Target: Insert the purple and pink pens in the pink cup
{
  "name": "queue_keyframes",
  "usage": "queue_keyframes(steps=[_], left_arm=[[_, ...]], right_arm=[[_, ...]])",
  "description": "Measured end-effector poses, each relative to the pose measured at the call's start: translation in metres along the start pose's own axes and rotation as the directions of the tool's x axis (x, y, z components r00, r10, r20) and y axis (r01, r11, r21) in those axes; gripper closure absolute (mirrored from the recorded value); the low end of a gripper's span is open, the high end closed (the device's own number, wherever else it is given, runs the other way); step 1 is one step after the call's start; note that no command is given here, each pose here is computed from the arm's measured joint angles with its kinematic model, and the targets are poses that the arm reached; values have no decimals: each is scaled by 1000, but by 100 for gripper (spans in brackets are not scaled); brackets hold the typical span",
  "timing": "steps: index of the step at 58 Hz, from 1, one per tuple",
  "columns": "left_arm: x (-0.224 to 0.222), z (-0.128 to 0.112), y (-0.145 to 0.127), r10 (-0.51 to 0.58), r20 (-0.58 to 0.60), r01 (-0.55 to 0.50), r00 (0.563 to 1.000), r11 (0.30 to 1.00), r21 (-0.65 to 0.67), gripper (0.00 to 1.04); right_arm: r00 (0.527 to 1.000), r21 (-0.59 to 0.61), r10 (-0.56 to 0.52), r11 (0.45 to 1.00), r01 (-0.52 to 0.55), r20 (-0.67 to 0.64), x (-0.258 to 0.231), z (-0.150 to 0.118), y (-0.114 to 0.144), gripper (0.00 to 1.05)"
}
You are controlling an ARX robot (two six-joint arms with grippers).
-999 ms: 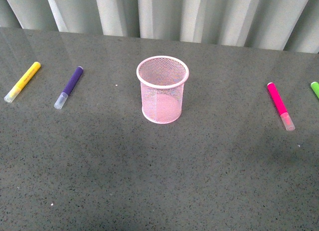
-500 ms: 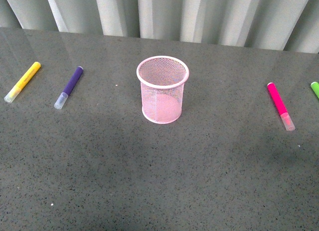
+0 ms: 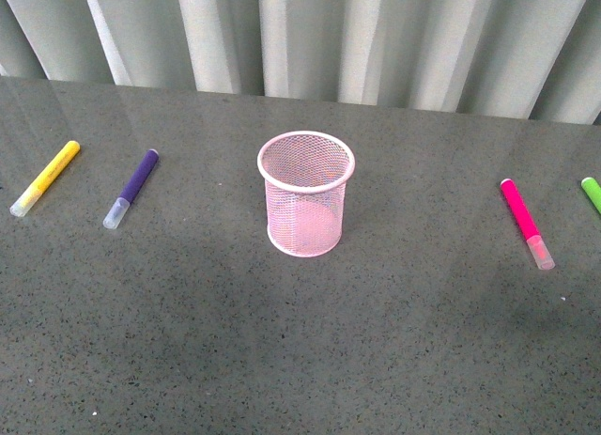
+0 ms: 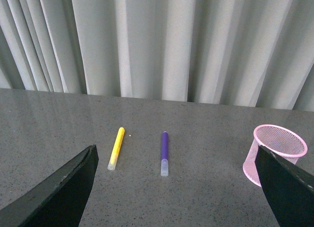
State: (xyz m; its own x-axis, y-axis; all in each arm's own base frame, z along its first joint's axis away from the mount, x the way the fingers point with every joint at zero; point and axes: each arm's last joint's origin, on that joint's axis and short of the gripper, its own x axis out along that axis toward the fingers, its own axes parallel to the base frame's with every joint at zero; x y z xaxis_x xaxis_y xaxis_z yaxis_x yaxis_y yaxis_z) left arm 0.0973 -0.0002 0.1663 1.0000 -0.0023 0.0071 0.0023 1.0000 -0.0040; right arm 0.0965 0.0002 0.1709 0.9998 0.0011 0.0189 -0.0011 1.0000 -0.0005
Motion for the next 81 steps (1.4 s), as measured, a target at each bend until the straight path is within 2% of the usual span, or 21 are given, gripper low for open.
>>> queue_keyframes(steps=[12,15,17,22,27,31,35,38,43,57,69,81], left_arm=[[0,0,0,0,0,0,1000,1000,0,7],[1,-1,0,63,-11,-63,998,998,-21,7],[2,-2,-2,141,-25,-142,990,988,-54,7],[7,-5,-4,204,-62,-209,977,974,-90,7],[15,-10,-6,178,-132,-194,975,974,-120,7],[29,-12,-7,123,-234,-159,964,977,-140,7],[53,1,-11,27,-290,-70,957,988,-138,7],[76,12,-14,-56,-371,0,927,989,-151,7],[110,24,-19,-112,-443,51,890,988,-147,7],[168,29,-22,-102,-530,68,842,994,-85,7],[215,15,-20,-156,-608,134,778,988,-83,7],[256,-6,-15,-139,-679,172,721,985,-20,7]], right_arm=[[1000,0,0,1000,0,0,0,0,0,7],[1000,0,0,1000,0,0,0,0,0,7],[1000,0,0,1000,0,0,0,0,0,7],[1000,0,0,1000,0,0,0,0,0,7],[1000,0,0,1000,0,0,0,0,0,7],[1000,0,0,1000,0,0,0,0,0,7],[1000,0,0,1000,0,0,0,0,0,7],[1000,0,0,1000,0,0,0,0,0,7],[1000,0,0,1000,0,0,0,0,0,7],[1000,0,0,1000,0,0,0,0,0,7],[1000,0,0,1000,0,0,0,0,0,7],[1000,0,0,1000,0,0,0,0,0,7]])
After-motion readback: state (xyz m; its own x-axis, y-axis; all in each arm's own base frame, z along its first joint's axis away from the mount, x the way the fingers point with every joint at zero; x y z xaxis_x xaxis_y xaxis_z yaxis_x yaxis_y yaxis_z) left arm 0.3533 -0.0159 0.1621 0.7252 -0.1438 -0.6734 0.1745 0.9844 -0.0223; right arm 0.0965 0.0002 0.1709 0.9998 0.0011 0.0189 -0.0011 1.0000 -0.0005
